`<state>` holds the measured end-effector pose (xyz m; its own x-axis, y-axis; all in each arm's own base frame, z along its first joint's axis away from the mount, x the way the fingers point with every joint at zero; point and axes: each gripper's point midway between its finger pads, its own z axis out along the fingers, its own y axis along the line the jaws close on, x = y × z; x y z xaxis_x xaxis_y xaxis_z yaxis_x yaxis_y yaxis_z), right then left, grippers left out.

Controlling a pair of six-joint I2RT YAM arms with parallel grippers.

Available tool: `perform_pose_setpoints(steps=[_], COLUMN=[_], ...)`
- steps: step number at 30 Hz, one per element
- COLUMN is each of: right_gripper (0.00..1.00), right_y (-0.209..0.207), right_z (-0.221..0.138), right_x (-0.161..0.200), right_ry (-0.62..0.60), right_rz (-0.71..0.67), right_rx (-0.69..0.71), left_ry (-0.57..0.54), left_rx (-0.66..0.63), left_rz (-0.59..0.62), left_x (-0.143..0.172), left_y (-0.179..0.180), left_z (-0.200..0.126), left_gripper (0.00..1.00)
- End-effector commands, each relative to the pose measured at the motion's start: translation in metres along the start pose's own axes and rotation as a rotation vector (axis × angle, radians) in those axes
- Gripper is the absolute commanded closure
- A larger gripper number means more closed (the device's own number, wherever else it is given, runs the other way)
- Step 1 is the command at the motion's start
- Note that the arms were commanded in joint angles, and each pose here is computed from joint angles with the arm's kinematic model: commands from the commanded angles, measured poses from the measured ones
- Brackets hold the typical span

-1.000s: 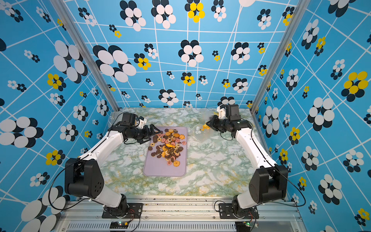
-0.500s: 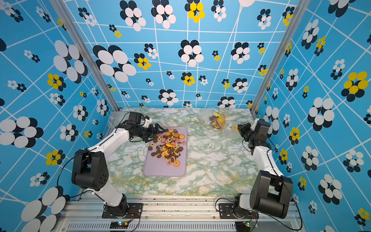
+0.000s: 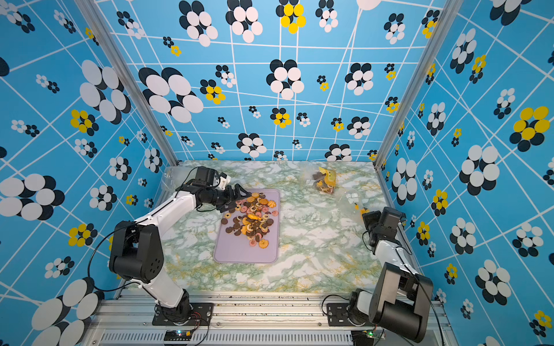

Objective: Pour cookies out of the ziploc bag
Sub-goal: Place the ziploc bag at the center of the board.

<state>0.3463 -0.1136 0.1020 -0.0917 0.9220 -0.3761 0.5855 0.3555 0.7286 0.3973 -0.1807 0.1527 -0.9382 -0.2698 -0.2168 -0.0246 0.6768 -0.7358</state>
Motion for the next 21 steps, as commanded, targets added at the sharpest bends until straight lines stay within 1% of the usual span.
perform_pose_setpoints(steps=[1, 2, 4, 5, 6, 8, 9, 11, 12, 13, 15, 16, 18, 21], right_gripper=[0.95, 0.93, 0.86, 0.76, 0.63, 0.42, 0.34, 0.22, 0.05, 0.01, 0.01, 0.01, 0.01, 0.01], right_y=[-0.007, -0.009, -0.008, -0.009, -0.009, -0.008, -0.004, 0.007, 0.016, 0.023, 0.037, 0.048, 0.072, 0.108], right_z=[0.010, 0.016, 0.029, 0.033, 0.035, 0.034, 0.030, 0.018, 0.009, 0.000, -0.017, -0.024, -0.031, -0.027], right_x=[-0.025, -0.032, -0.044, -0.048, -0.050, -0.050, -0.050, -0.048, -0.046, -0.043, -0.036, -0.031, -0.013, 0.024], right_ry=[-0.075, -0.074, -0.051, -0.046, -0.036, 0.007, 0.023, 0.025, 0.020, 0.018, 0.025, 0.015, 0.036, 0.126], right_rz=[-0.006, -0.002, -0.003, -0.004, -0.007, -0.027, -0.041, -0.095, -0.144, -0.201, -0.281, -0.324, -0.401, -0.471], right_rx=[0.036, 0.035, 0.029, 0.036, 0.058, 0.103, 0.120, 0.148, 0.169, 0.209, 0.257, 0.246, 0.212, 0.138], left_ry=[0.023, 0.022, 0.023, 0.023, 0.025, 0.030, 0.032, 0.036, 0.034, 0.036, 0.047, 0.056, 0.062, 0.066], left_rx=[0.017, 0.017, 0.017, 0.019, 0.020, 0.020, 0.019, 0.010, 0.004, -0.005, -0.010, -0.013, -0.015, -0.019], left_rz=[0.005, 0.006, 0.002, -0.001, -0.002, -0.006, -0.006, -0.003, 0.000, 0.001, -0.005, -0.007, -0.010, -0.017], left_x=[0.004, 0.003, 0.003, 0.003, 0.004, 0.006, 0.007, 0.009, 0.009, 0.011, 0.011, 0.012, 0.013, 0.013], left_y=[0.001, 0.002, 0.003, 0.003, 0.004, 0.005, 0.005, 0.008, 0.010, 0.013, 0.018, 0.020, 0.022, 0.024], left_z=[0.009, 0.010, 0.013, 0.014, 0.016, 0.018, 0.018, 0.020, 0.020, 0.021, 0.025, 0.027, 0.029, 0.031], left_gripper=[0.01, 0.01, 0.01, 0.01, 0.00, 0.01, 0.01, 0.01, 0.01, 0.00, 0.01, 0.01, 0.01, 0.00])
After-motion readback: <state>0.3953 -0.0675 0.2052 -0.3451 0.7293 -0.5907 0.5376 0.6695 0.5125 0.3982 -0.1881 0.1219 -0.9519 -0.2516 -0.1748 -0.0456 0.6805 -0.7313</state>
